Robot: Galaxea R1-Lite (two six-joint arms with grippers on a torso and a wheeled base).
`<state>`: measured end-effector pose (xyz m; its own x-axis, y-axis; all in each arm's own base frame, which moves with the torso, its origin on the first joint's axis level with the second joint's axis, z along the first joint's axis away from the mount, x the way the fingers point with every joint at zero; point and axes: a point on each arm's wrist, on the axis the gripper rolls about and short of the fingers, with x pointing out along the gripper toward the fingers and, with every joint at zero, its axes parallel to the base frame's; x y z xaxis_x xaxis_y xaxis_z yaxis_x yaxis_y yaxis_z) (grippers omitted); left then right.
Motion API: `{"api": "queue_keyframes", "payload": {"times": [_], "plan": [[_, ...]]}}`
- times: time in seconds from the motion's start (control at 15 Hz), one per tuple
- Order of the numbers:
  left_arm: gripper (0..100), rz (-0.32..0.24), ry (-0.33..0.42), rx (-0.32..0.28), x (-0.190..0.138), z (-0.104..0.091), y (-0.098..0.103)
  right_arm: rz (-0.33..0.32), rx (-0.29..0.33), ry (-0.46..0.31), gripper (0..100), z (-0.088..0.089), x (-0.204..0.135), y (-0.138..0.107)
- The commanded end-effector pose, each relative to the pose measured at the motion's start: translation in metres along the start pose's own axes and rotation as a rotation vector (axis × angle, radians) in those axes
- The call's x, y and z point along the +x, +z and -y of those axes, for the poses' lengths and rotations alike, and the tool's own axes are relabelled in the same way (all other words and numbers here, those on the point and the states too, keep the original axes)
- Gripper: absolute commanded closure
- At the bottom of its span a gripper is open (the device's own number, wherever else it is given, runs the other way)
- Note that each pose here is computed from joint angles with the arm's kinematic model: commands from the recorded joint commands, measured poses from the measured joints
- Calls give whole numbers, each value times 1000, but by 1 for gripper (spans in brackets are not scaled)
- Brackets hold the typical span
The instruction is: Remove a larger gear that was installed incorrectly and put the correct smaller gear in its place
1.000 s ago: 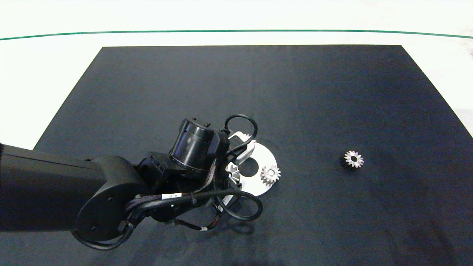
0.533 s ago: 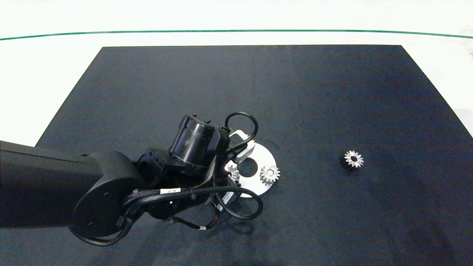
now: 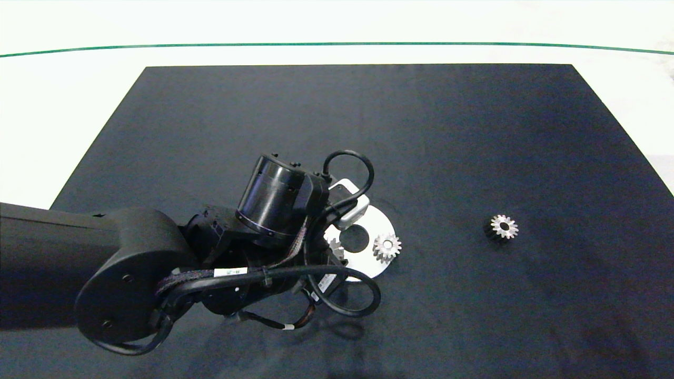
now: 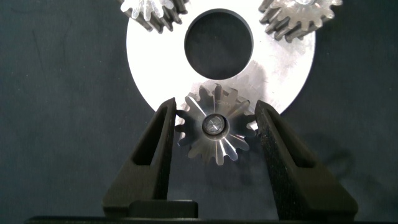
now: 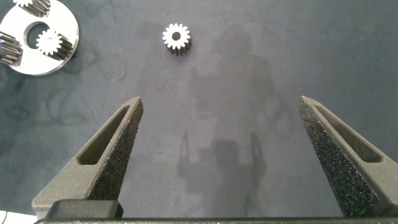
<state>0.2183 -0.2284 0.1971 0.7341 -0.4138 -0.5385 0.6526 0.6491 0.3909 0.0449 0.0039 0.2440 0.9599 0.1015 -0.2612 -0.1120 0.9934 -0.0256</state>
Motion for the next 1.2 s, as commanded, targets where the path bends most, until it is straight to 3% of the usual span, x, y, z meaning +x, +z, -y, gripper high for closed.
{"api": "queue_keyframes", "payload": {"times": [0.07,0.13,0.2,0.53,1.2], "plan": [[72,15,-2,2,-5,1,2,2,0,-1,0,0,-1,0],[72,16,-3,4,-6,2,2,4,-1,-1,0,0,-1,0],[0,14,-3,4,-6,1,2,4,-1,-1,0,0,-1,0],[0,11,0,0,-5,0,1,8,-1,-2,0,0,-2,0],[0,-49,-14,-6,8,4,-6,7,-1,0,0,0,-3,-1]]}}
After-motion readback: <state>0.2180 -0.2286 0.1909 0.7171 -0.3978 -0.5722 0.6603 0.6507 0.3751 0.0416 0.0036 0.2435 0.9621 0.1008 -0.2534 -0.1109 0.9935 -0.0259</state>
